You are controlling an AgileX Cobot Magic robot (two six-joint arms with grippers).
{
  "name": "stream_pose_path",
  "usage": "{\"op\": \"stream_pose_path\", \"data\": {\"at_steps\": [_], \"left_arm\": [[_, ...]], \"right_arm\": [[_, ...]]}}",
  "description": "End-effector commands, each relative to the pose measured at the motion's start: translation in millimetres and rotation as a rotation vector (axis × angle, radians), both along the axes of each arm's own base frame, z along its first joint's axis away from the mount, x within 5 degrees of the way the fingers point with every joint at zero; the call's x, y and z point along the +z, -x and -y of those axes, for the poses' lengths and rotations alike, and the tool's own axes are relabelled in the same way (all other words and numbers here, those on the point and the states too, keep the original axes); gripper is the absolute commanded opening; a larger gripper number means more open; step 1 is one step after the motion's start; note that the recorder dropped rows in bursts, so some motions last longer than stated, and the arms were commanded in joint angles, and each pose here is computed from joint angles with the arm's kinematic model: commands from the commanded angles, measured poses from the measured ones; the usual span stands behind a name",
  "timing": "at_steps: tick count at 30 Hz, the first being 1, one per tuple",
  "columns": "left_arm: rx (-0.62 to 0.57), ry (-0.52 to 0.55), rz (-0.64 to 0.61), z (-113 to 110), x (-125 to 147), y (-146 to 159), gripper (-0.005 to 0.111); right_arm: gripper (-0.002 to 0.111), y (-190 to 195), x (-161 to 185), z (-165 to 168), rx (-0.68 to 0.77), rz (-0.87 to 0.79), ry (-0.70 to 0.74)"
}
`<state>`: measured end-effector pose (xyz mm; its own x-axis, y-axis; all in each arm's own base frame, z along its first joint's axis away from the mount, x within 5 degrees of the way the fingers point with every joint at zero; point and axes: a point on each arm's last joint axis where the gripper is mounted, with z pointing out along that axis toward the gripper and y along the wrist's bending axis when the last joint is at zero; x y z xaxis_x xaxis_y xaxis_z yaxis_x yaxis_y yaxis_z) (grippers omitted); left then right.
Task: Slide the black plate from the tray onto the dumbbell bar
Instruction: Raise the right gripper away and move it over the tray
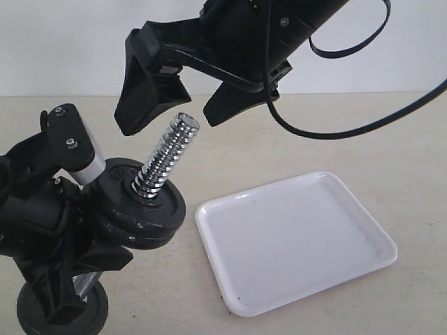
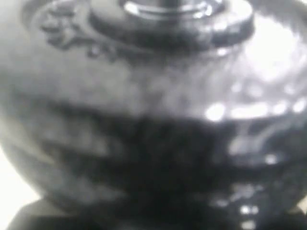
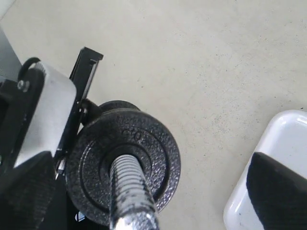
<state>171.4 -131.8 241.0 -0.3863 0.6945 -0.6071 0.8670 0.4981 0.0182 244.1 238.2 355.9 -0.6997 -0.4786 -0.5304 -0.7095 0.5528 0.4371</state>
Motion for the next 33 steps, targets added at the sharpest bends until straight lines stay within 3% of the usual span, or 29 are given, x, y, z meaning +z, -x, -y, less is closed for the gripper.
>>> {"op": "stream_pose_path", "data": {"at_steps": [1,5,11,13,15,22,27,33], "left_arm": [[0.232,0.234,0.357,0.3,50.0,-27.6,0.004],[0.229,0.231,0.360,0.3,50.0,-27.6,0.004],[0.238,0.234,0.369,-0.7,50.7,-28.7,0.004],[0.242,0.235,0.375,-0.9,51.2,-29.2,0.004],[0.243,0.236,0.378,-0.9,51.4,-29.4,0.004],[0.246,0.225,0.358,0.8,46.3,-32.4,0.004],[0.267,0.220,0.323,3.3,38.7,-37.2,0.004],[0.388,0.276,0.260,5.6,30.1,-47.3,0.004]], "right_arm": [[0.098,0.2,4.9,2.0,0.001,0.033,-0.006],[0.098,-5.8,2.5,5.8,-0.033,0.092,0.047],[0.098,-17.7,-5.3,22.2,-0.146,0.174,0.241],[0.092,-20.4,-5.7,26.5,-0.182,0.193,0.281],[0.078,-22.2,-5.5,29.7,-0.213,0.206,0.306],[-0.001,-19.8,0.0,36.8,-0.225,0.237,0.342],[0.000,-17.9,-4.0,42.7,-0.217,0.212,0.424],[0.000,-13.5,-11.1,47.9,-0.228,0.142,0.490]]}}
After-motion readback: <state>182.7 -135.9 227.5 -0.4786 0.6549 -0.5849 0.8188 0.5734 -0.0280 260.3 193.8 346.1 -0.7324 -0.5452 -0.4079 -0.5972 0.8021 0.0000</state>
